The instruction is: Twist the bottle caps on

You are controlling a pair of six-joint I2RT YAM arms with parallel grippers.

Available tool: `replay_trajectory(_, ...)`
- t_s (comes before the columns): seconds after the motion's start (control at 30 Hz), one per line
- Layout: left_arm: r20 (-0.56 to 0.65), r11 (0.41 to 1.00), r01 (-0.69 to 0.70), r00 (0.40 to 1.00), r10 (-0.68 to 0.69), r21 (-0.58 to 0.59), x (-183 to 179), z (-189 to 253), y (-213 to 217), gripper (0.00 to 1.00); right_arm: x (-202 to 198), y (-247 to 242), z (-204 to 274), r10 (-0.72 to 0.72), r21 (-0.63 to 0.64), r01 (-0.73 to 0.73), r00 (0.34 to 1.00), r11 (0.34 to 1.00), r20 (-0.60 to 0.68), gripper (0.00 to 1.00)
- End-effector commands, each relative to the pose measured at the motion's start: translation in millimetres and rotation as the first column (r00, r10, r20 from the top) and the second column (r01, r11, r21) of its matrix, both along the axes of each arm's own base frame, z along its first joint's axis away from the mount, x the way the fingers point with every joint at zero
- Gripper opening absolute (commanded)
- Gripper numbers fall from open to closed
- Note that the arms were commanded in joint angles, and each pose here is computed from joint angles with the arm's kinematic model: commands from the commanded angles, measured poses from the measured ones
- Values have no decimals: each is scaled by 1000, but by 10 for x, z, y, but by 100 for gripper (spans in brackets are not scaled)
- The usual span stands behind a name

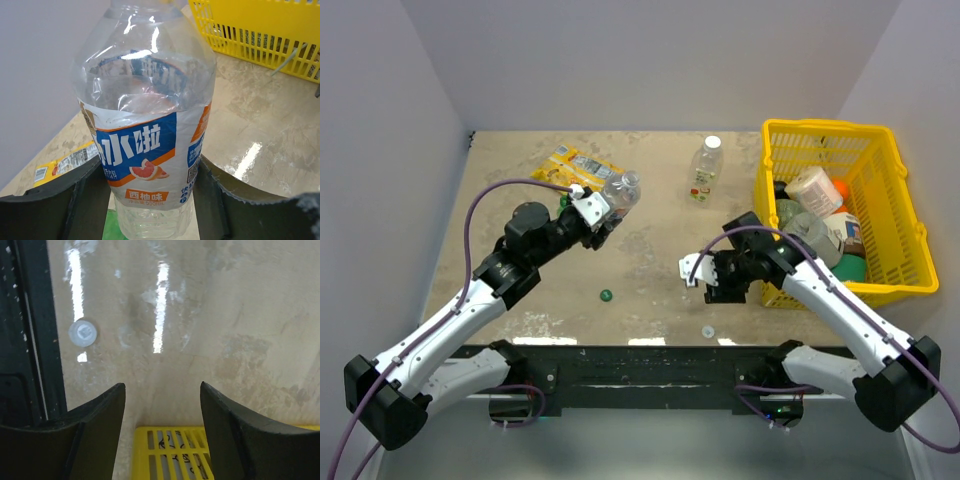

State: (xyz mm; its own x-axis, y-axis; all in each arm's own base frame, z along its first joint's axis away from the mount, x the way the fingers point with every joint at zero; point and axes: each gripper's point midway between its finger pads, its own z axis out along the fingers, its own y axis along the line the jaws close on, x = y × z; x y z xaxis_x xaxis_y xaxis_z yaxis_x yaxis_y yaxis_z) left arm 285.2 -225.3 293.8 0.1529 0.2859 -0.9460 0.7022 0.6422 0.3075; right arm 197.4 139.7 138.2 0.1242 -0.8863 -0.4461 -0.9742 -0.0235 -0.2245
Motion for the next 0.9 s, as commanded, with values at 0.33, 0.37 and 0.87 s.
replay_trajectory(0.33, 45, 997, 45, 998, -42, -57, -27, 213, -68, 0, -606, 139, -498, 426, -34, -425, 903, 905, 60, 52)
replay_trajectory(0.37, 44, 997, 45, 998, -42, -55, -24, 204, -68, 0, -655, 158, -545, 446, -33, -445, 894, 895, 36, 53)
replay_trajectory(0.87, 60, 1000, 5, 998, -4, -27, 57, 174, 32, 0, -1060, 211, -1014, 513, -42, -535, 828, 844, -226, 50)
